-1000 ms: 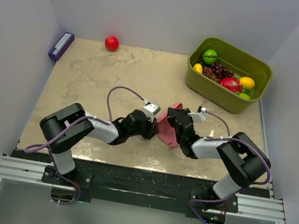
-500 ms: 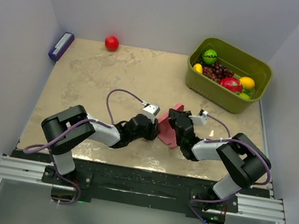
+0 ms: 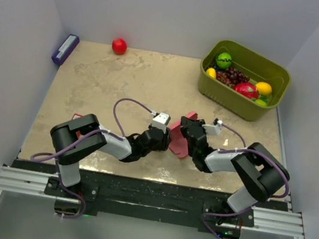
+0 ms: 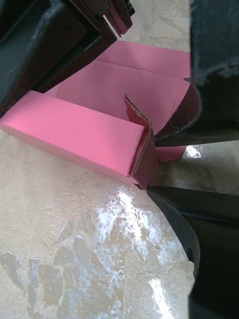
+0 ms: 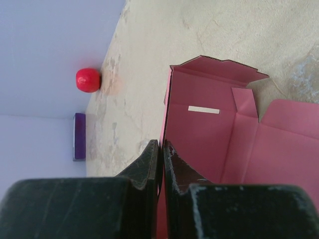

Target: Fold the paper box

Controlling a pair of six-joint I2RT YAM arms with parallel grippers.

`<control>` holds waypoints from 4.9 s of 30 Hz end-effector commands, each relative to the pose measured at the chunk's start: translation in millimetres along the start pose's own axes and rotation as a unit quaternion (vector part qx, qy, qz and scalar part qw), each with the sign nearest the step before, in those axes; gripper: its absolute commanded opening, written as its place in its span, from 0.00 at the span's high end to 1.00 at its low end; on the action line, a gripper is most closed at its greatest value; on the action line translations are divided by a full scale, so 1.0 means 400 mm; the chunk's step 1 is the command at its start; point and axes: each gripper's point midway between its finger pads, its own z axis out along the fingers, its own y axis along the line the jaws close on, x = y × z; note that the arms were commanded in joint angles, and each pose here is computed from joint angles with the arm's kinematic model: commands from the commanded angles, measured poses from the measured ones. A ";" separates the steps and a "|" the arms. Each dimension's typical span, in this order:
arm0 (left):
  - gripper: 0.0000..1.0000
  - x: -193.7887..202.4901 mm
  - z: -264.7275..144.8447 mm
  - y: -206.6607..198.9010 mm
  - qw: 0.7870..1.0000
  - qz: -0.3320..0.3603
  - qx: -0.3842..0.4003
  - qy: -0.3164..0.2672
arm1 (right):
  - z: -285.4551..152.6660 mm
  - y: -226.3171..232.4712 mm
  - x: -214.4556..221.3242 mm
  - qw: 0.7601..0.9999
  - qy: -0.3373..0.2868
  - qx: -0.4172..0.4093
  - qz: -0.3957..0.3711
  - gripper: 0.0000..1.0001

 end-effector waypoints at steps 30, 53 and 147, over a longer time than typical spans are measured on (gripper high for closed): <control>0.71 -0.283 0.025 0.033 0.968 0.056 -0.114 -0.216 | -0.075 -0.232 0.117 0.982 0.092 0.125 -0.108 1.00; 1.00 -0.222 -0.018 0.061 0.981 0.121 -0.085 -0.126 | -0.143 -0.083 0.068 0.981 0.123 0.047 -0.141 0.44; 1.00 -0.157 -0.145 0.272 0.982 0.007 -0.184 0.034 | -0.354 0.043 0.027 0.877 0.071 0.031 -0.473 1.00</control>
